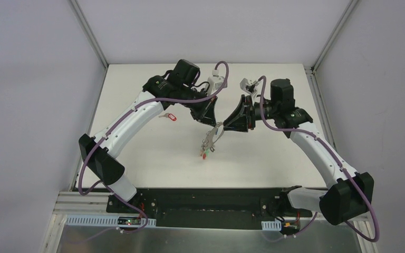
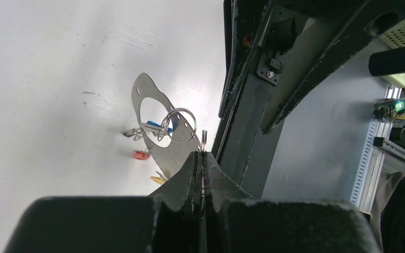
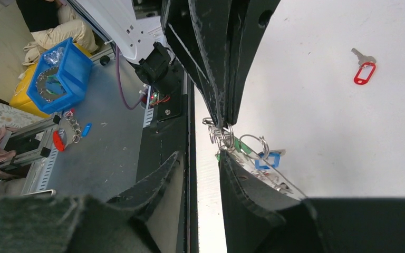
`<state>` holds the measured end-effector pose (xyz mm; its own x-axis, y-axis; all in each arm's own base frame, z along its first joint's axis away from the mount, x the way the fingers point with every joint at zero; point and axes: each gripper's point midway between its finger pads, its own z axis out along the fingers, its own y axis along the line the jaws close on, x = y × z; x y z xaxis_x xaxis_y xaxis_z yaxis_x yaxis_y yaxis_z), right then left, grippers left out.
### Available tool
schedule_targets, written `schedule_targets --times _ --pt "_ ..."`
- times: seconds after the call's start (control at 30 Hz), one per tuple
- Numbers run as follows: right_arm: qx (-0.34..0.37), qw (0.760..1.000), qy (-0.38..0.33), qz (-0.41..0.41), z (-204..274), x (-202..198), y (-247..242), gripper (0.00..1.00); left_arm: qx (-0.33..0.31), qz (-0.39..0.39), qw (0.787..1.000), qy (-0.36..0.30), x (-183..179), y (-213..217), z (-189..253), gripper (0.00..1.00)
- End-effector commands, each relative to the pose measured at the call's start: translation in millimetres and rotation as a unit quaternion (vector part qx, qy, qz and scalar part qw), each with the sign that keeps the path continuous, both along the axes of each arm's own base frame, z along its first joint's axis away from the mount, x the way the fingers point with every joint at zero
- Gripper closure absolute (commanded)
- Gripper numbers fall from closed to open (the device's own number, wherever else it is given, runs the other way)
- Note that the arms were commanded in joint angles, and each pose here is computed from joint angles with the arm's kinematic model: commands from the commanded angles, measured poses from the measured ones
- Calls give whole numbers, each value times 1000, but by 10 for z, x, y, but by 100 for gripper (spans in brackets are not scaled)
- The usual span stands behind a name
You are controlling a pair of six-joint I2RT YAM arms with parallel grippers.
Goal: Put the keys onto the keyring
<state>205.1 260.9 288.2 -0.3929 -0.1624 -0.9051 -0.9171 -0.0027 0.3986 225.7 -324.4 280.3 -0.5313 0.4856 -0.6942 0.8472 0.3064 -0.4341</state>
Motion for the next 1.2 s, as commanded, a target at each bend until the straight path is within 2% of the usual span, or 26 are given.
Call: schedule_targets --times 0.0,0.2,0.6,0.87,1.07,1.17 --pt "11 1000 -17 23 6 -123 -30 67 -47 -10 999 -8 -101 -57 273 100" --pt "8 1000 -14 10 -110 -59 -13 67 -58 -17 998 1 -144 -77 313 100" --pt "12 1000 -10 9 -67 21 83 61 -63 -21 998 10 -154 -108 283 100" --pt "9 1000 -14 6 -81 60 119 61 -64 -24 998 12 -160 -116 275 100" --pt "16 1000 -8 16 -24 46 155 67 -60 -22 998 14 -146 -119 243 100" --pt "18 1000 -5 20 -3 33 168 74 -57 -21 998 16 -136 -122 212 100"
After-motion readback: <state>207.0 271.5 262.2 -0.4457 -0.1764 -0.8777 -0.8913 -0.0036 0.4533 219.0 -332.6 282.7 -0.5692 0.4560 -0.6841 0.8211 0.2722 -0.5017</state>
